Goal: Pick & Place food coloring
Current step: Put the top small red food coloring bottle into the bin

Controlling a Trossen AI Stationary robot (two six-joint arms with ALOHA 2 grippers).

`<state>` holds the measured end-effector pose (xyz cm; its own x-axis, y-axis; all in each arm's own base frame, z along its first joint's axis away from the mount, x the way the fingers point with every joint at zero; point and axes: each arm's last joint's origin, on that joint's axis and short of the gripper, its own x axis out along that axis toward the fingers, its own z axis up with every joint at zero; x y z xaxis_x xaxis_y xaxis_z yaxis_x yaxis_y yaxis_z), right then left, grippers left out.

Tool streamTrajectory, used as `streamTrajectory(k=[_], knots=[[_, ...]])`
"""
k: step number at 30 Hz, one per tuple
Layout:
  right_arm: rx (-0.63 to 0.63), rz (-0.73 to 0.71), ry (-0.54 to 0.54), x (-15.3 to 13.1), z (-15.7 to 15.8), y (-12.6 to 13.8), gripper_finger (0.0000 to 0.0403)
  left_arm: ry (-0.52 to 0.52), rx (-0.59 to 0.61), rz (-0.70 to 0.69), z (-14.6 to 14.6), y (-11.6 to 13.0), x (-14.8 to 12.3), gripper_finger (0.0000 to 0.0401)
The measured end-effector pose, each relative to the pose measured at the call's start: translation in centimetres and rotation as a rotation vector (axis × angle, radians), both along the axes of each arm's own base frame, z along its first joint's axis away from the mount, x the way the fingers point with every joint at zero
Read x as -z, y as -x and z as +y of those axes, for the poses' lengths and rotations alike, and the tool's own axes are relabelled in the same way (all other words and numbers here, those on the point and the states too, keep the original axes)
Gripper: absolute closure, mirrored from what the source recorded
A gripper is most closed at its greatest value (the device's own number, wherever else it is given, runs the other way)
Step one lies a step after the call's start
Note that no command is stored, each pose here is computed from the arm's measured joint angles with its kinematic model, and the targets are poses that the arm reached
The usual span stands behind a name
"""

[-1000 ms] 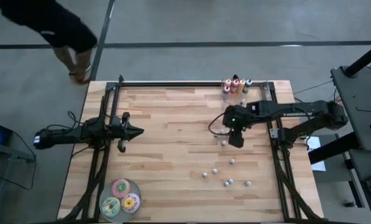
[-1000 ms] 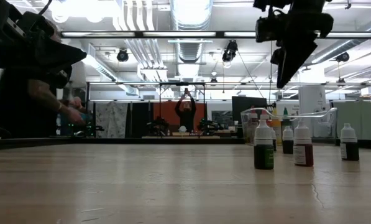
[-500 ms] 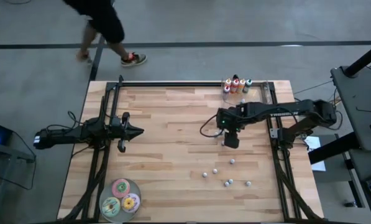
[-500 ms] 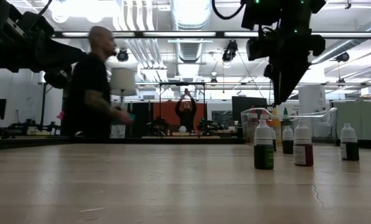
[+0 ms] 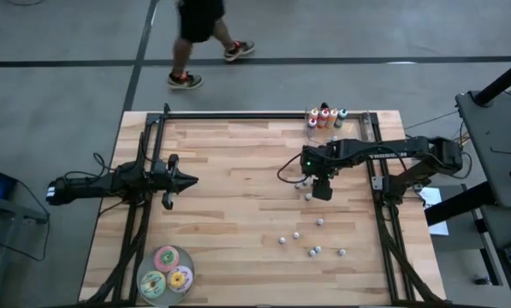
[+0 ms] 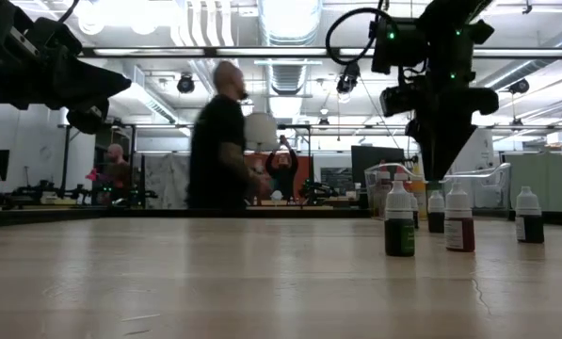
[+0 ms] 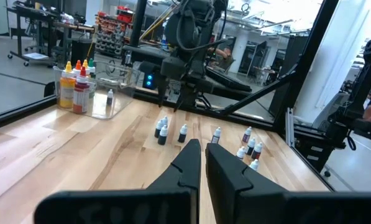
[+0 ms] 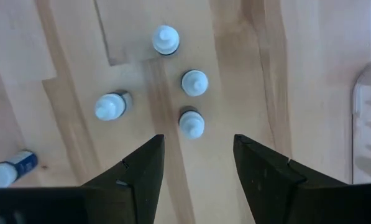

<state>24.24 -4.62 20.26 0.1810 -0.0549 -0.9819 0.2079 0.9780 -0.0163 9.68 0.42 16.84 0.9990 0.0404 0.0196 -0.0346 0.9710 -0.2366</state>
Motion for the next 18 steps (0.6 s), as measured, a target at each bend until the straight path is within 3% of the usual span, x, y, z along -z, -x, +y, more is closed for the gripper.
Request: streamTrajectory(k=[18], knots=[[-0.021, -0.046, 0.012, 3.0, 0.1, 0.6, 0.0218, 0.0, 0.0, 0.0, 0.0, 0.0, 0.0, 0.0401]])
